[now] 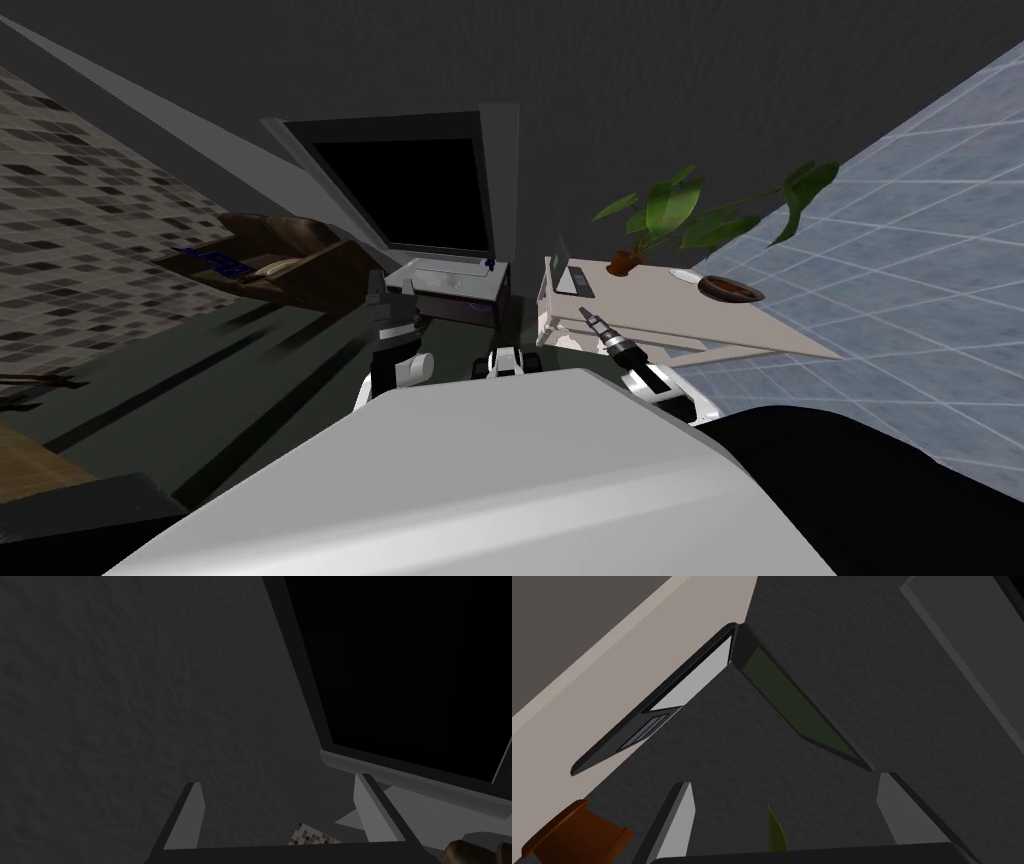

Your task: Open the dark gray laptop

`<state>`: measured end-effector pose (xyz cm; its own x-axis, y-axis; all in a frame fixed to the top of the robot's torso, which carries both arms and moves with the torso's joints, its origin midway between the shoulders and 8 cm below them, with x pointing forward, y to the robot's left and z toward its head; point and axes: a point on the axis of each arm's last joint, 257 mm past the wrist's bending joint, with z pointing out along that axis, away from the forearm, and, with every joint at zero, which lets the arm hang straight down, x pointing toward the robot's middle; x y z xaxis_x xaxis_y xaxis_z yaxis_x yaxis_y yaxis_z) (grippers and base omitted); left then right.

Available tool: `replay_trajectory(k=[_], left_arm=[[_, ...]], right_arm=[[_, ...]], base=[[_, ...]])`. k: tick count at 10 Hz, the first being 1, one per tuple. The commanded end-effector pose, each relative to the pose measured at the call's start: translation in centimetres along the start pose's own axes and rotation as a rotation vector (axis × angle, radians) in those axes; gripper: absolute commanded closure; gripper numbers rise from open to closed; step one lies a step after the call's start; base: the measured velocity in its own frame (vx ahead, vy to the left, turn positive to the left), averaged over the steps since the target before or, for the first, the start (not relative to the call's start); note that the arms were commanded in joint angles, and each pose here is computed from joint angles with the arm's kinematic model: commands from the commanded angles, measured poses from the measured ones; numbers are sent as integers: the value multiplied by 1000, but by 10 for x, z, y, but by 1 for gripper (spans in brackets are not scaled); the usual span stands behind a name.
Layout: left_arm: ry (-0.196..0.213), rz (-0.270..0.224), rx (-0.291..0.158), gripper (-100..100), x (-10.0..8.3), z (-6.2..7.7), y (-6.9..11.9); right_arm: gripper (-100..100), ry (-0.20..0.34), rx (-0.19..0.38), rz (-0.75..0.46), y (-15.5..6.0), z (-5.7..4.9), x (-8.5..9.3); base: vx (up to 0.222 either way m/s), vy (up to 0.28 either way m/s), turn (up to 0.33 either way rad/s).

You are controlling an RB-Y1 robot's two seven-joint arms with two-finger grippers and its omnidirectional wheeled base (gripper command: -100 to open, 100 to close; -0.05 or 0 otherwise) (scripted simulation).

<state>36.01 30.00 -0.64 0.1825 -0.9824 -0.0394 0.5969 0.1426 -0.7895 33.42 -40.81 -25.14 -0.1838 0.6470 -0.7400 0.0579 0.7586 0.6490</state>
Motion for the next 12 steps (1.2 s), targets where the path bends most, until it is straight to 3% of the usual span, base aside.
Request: replay_trajectory(k=[1,3,4,5,6,8,9,12], left_arm=[[0,0,0,0,0,0,0],[0,0,0,0,0,0,0],[0,0,0,0,0,0,0],[0,0,0,0,0,0,0],[0,0,0,0,0,0,0],[0,0,0,0,0,0,0],[0,0,0,0,0,0,0],[0,0,0,0,0,0,0]], right_arm=[[-100,38,60,-85,-27,-8,-5],[-100,85,160,-211,-69,-23,-15],[-100,94,156,-226,-69,-22,-18],[-100,114,202,-290,-88,-29,-26],[-100,118,201,-297,-88,-28,-27],[-100,153,287,-422,-123,-41,-49],[-100,159,283,-436,-122,-40,-52],[-100,197,395,-628,-161,-54,-97]], base=[[54,96,-14],[89,158,-17],[105,158,-17],[81,133,-10],[66,81,-8],[100,116,-12],[88,127,-9],[92,170,-7]])
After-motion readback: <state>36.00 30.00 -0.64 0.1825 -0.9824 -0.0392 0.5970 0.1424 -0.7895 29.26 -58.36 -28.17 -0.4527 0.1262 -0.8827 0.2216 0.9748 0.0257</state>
